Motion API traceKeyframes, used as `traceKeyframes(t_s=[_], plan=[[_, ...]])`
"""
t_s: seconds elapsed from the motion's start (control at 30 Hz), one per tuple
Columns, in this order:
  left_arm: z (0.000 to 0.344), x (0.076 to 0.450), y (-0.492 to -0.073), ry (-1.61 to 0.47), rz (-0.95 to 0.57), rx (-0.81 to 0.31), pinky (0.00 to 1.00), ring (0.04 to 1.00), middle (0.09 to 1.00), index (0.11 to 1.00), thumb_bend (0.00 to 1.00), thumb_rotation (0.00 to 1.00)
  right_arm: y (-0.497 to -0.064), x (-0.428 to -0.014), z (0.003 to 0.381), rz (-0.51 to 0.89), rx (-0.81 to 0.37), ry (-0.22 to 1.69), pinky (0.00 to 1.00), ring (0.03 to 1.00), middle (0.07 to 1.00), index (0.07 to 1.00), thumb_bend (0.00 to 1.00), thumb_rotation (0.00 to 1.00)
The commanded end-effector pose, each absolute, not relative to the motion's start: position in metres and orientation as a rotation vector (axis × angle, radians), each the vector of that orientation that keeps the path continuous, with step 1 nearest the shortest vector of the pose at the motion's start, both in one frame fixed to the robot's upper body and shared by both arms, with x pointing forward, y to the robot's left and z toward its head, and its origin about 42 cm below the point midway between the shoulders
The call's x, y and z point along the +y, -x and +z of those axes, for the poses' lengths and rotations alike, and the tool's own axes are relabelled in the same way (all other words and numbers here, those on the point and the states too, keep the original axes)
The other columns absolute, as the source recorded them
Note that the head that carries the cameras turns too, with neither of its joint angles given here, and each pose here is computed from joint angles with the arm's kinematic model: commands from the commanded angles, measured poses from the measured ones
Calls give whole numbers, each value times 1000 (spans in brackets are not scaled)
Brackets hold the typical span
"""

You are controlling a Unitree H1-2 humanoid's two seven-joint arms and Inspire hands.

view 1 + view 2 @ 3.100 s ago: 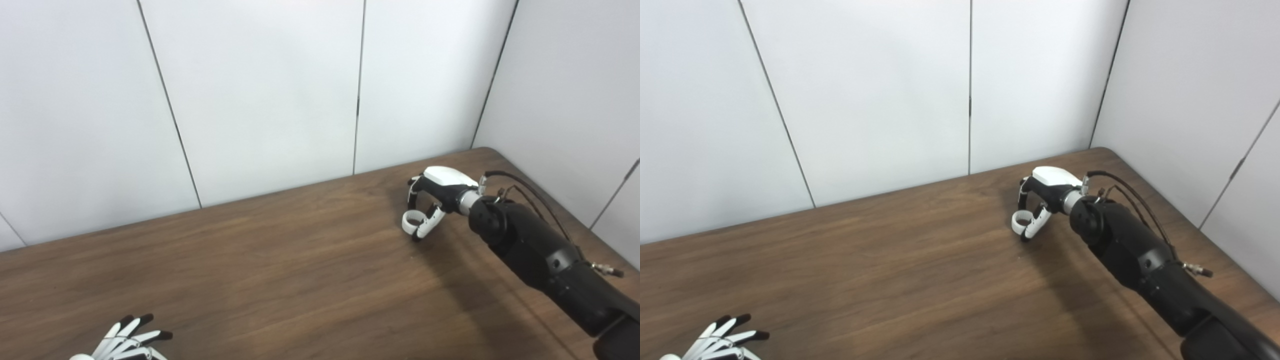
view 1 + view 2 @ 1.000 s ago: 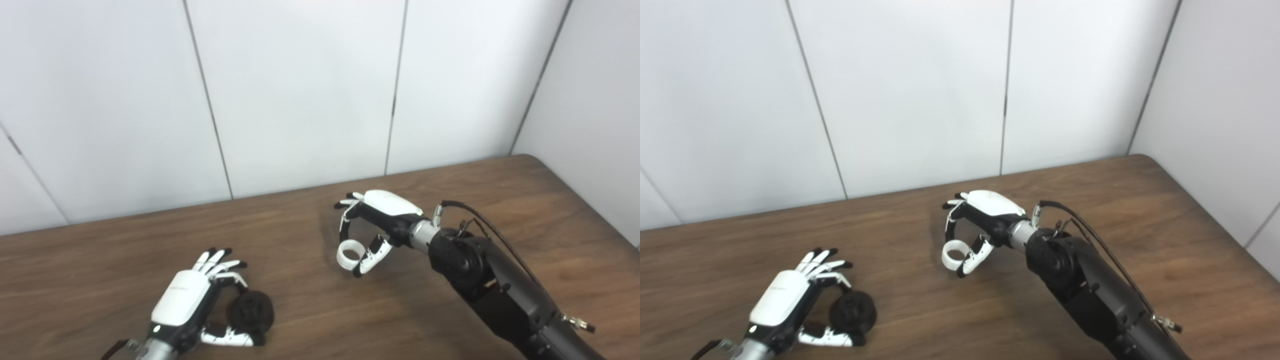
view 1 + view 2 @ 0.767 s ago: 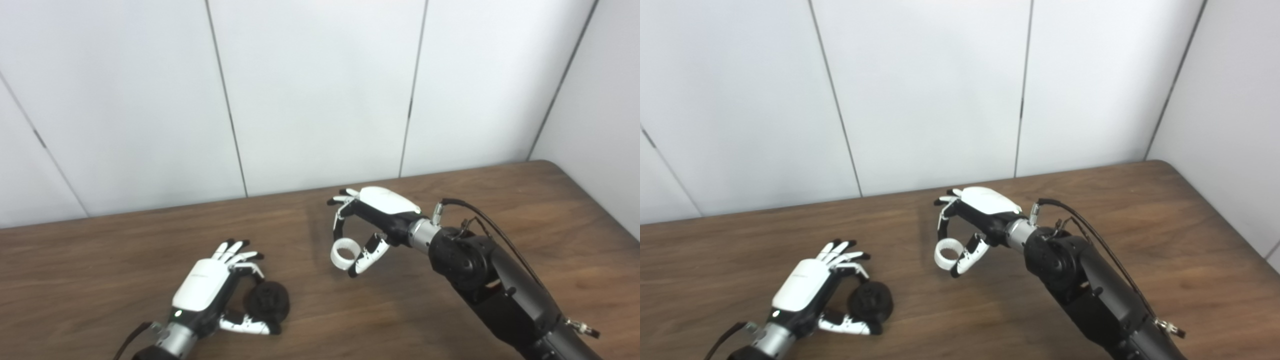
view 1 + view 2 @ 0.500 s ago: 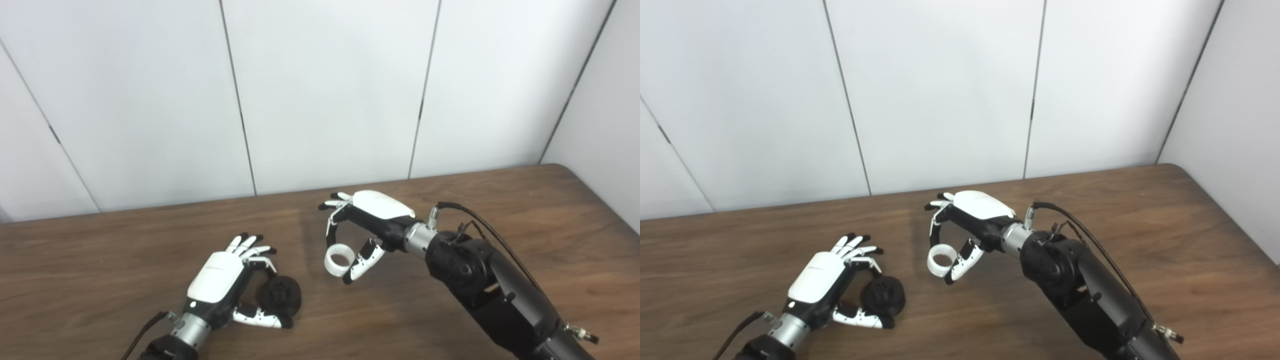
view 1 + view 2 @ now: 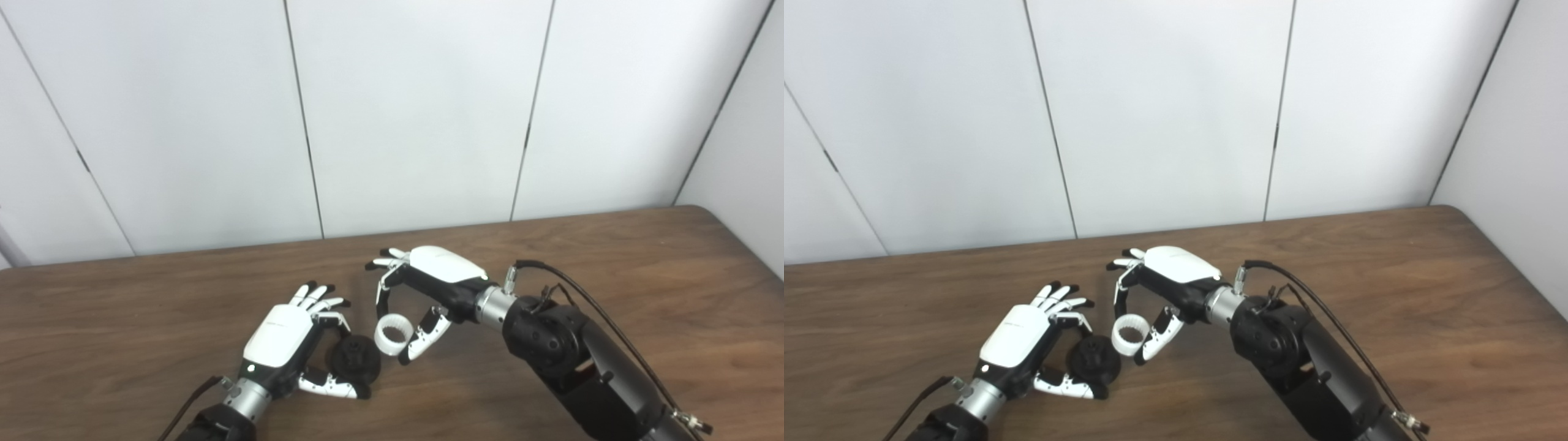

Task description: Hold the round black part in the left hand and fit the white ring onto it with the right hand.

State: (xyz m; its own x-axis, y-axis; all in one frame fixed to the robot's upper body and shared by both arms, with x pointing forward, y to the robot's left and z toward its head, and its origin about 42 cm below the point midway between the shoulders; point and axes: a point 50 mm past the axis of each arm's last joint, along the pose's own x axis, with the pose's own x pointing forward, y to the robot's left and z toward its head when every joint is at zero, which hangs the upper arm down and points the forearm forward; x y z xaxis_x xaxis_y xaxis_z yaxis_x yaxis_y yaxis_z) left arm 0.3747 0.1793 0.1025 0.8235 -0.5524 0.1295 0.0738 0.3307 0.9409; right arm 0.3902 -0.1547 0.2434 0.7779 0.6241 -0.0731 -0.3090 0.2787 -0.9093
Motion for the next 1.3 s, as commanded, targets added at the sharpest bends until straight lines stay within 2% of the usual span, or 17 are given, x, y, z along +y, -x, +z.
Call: traceKeyframes(t_s=[0.0, 0.47, 0.6, 1.27], plan=[[45, 153, -325, -1141, -582, -326, 1000, 949, 836, 479, 522, 47, -395, -146, 265, 634, -426, 1132, 965, 1000, 914, 477, 518, 127], [55, 140, -302, -1098, -612, -334, 1000, 957, 839, 479, 521, 47, -388, -139, 256, 680, -436, 1151, 938, 995, 906, 477, 518, 128], [55, 141, -297, -1103, -625, -327, 1000, 963, 842, 479, 521, 47, -387, -136, 254, 691, -431, 1157, 974, 1000, 911, 477, 518, 128], [61, 141, -290, -1089, -626, -335, 1000, 963, 837, 479, 521, 47, -382, -134, 251, 719, -416, 1167, 996, 1000, 914, 477, 520, 129]])
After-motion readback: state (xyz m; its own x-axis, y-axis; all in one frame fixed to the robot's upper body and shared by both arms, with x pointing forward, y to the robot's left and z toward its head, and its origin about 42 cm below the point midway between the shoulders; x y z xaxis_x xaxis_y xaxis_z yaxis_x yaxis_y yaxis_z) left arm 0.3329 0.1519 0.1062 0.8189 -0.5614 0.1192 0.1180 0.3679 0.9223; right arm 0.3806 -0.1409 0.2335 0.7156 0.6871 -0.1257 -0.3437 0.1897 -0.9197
